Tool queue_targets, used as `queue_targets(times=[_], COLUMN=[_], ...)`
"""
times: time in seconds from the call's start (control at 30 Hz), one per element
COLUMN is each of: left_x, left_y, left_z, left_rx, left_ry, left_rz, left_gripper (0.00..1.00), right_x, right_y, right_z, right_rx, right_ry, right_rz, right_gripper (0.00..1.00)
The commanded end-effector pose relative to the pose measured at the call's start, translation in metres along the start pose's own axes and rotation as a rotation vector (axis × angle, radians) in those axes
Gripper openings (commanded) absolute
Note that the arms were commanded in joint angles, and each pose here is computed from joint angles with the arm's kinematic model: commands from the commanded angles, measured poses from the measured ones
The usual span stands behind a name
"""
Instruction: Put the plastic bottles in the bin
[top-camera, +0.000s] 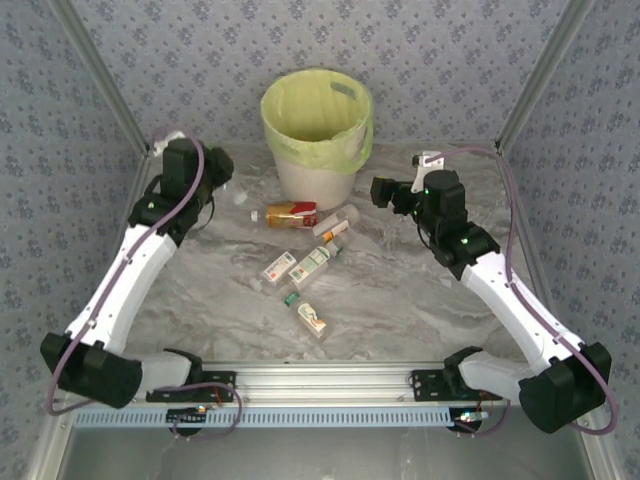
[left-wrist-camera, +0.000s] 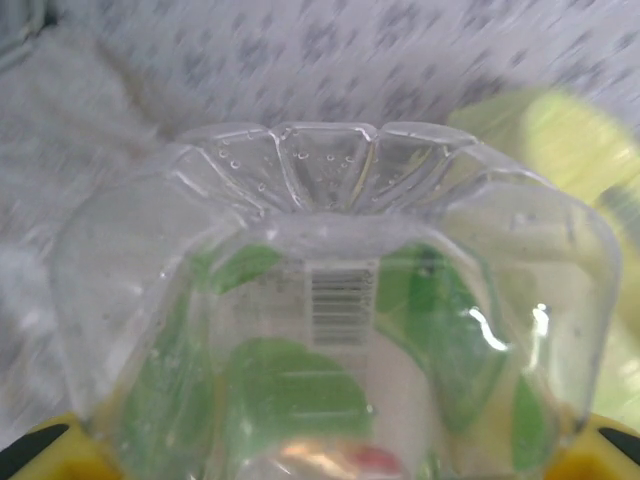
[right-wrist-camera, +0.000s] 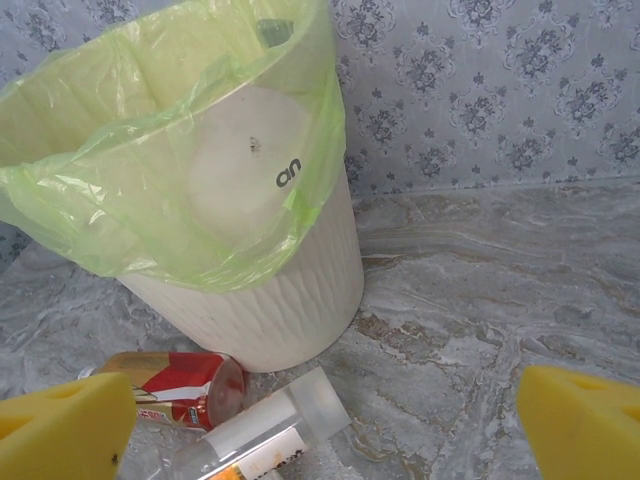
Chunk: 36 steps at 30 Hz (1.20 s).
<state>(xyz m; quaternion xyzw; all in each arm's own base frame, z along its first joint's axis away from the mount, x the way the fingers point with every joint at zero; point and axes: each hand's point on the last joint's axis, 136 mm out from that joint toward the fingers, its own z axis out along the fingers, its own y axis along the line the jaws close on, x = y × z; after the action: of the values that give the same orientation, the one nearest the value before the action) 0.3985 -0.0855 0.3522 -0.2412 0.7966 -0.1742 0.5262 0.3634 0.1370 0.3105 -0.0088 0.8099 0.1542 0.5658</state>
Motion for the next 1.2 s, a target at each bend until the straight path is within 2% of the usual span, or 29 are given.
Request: queue_targets(times=[0.0, 0.1, 0.23, 0.5, 0.6, 0.73, 0.83, 0.97, 1.07, 1.1, 1.17], left_x=[-0.056, -0.075, -0.09, -0.078, -0.067, -0.051, -0.043, -0.034, -0.029, -0.027, -0.025], left_y=[-0.044, -0.074, -0.113, -0.184, -0.2, -0.205, -0.201, -0.216, -0.208, -0.206, -0.199], left_z=[-0.003, 0.008, 0.027, 0.062, 0.077, 0.103, 0.12, 0.123, 0.135, 0.139, 0.147], left_rx=[0.123, 0.216, 0.323, 0.486, 0.488, 0.435, 0.384, 0.444, 0.41, 0.407, 0.385], left_ry=[-0.171, -0.233, -0.254, -0.156, -0.122, -0.076, -0.033, -0.007, -0.012, -0.011, -0.004], left_rz=[0.032, 0.026, 0.026, 0.126, 0.19, 0.259, 0.255, 0.319, 0.34, 0.345, 0.338], left_gripper=[0.39, 0.39, 0.4, 0.41, 0.41, 0.41, 0.41, 0.44, 0.46, 0.48, 0.58], right_x=[-0.016, -0.017, -0.021, -0.023, -0.023, -0.021, -0.019, -0.015, -0.01, -0.009, -0.008], right_y=[-0.004, -0.006, -0.006, -0.009, -0.01, -0.01, -0.011, -0.013, -0.015, -0.015, -0.015], right_z=[-0.015, -0.021, -0.027, -0.037, -0.039, -0.041, -0.043, -0.044, -0.043, -0.042, -0.041], right_rx=[0.016, 0.019, 0.019, 0.03, 0.032, 0.031, 0.036, 0.044, 0.051, 0.051, 0.049], right_ry=[-0.051, -0.062, -0.069, -0.079, -0.078, -0.07, -0.061, -0.039, -0.028, -0.028, -0.027], right_rz=[0.031, 0.034, 0.036, 0.058, 0.064, 0.066, 0.062, 0.046, 0.051, 0.054, 0.059], right_gripper=[1.0, 1.0, 1.0, 1.0, 1.0, 1.0, 1.0, 1.0, 1.0, 1.0, 1.0])
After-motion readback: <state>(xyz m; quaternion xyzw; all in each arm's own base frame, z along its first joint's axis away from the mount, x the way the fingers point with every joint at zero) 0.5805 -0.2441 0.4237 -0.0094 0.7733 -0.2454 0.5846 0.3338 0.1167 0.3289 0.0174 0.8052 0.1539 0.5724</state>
